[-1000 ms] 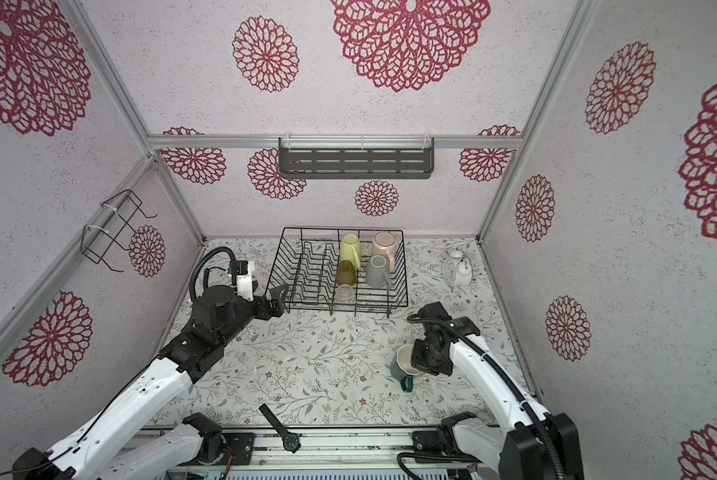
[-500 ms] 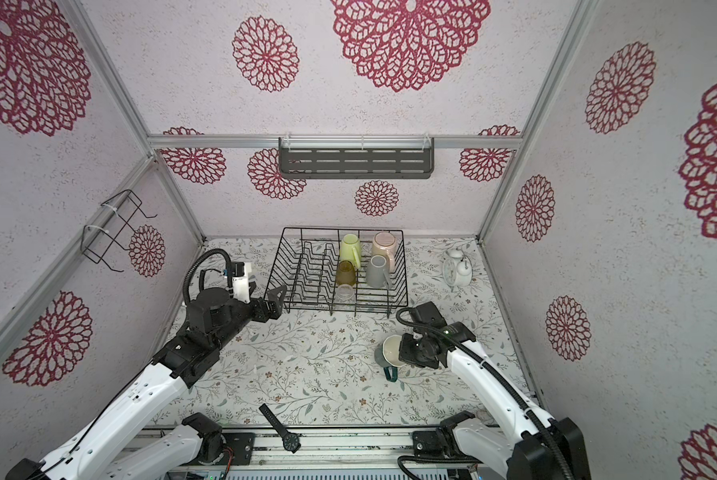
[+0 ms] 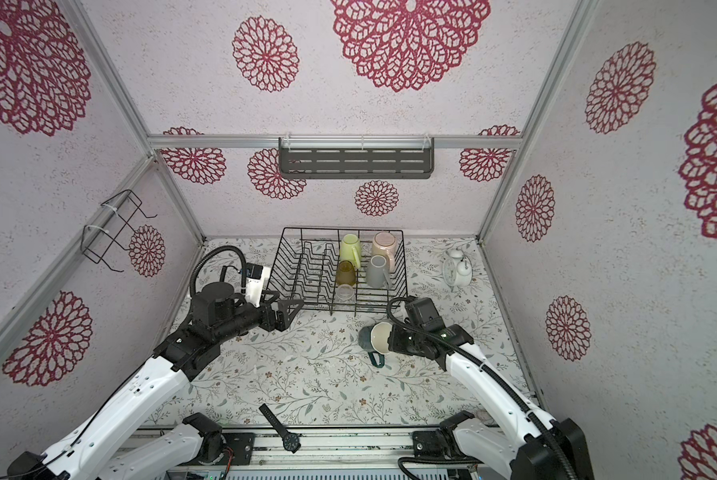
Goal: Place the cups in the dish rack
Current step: 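Move the right gripper down to the teal mug and grasp its rim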
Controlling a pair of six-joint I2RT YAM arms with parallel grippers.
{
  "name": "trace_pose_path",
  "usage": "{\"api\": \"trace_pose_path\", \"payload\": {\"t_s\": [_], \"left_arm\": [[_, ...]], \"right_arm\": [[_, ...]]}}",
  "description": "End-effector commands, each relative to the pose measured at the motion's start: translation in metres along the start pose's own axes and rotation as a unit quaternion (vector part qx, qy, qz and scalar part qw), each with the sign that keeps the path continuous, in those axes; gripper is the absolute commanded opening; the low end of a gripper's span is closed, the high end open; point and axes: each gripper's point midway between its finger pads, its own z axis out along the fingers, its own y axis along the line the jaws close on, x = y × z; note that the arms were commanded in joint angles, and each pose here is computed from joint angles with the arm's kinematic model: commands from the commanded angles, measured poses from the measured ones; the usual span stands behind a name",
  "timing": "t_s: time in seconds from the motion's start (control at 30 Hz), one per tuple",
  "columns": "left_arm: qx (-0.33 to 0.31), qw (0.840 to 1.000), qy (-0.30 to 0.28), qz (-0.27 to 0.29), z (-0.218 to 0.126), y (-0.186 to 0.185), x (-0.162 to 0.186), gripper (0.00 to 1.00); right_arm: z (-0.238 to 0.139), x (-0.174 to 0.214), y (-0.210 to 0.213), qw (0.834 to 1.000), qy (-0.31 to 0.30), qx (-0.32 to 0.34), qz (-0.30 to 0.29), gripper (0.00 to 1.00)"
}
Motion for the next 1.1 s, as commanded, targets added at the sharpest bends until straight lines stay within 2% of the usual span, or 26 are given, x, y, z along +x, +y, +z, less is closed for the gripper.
{"api": "trace_pose_path", "payload": {"t_s": [0.0,0.17,0.27,0.33,0.43,0.6,0.73,0.87,0.93,0.97,1.07], "left_arm": [[0.012,1.0,0.027,0.003,-0.004,-0.007,0.008,0.97],[0.016,1.0,0.008,0.007,-0.006,-0.007,0.007,0.97],[0.013,1.0,0.013,0.01,-0.004,-0.004,0.013,0.97],[-0.012,0.999,0.029,0.018,-0.005,0.005,0.019,0.97],[-0.048,0.998,0.042,0.03,-0.009,0.017,0.024,0.97],[-0.032,0.999,0.025,0.035,-0.01,0.013,0.024,0.97],[-0.03,0.998,0.036,0.041,-0.01,0.014,0.032,0.97],[-0.039,0.997,0.049,0.044,-0.011,0.018,0.039,0.97],[-0.029,0.997,0.055,0.044,-0.009,0.016,0.042,0.97],[-0.017,0.997,0.061,0.042,-0.007,0.012,0.044,0.97],[0.037,0.995,0.083,0.031,-0.002,-0.006,0.048,0.98]], "right_arm": [[-0.008,-0.007,0.026,0.999,-0.007,-0.01,-0.042,0.0],[-0.001,0.004,0.04,0.997,0.008,0.021,-0.08,0.0],[0.008,0.011,0.036,0.993,0.043,0.063,-0.09,0.0],[0.01,0.016,0.032,0.989,0.081,0.091,-0.083,0.0],[0.006,0.025,0.033,0.979,0.127,0.126,-0.102,0.0],[0.017,0.035,0.026,0.959,0.174,0.173,-0.143,0.0],[0.031,0.041,0.025,0.954,0.189,0.178,-0.152,0.0],[0.033,0.038,0.031,0.954,0.189,0.172,-0.154,0.15],[0.031,0.035,0.036,0.956,0.186,0.165,-0.157,0.26],[0.03,0.033,0.039,0.957,0.183,0.16,-0.158,0.33],[0.023,0.026,0.047,0.961,0.169,0.148,-0.159,0.42]]}}
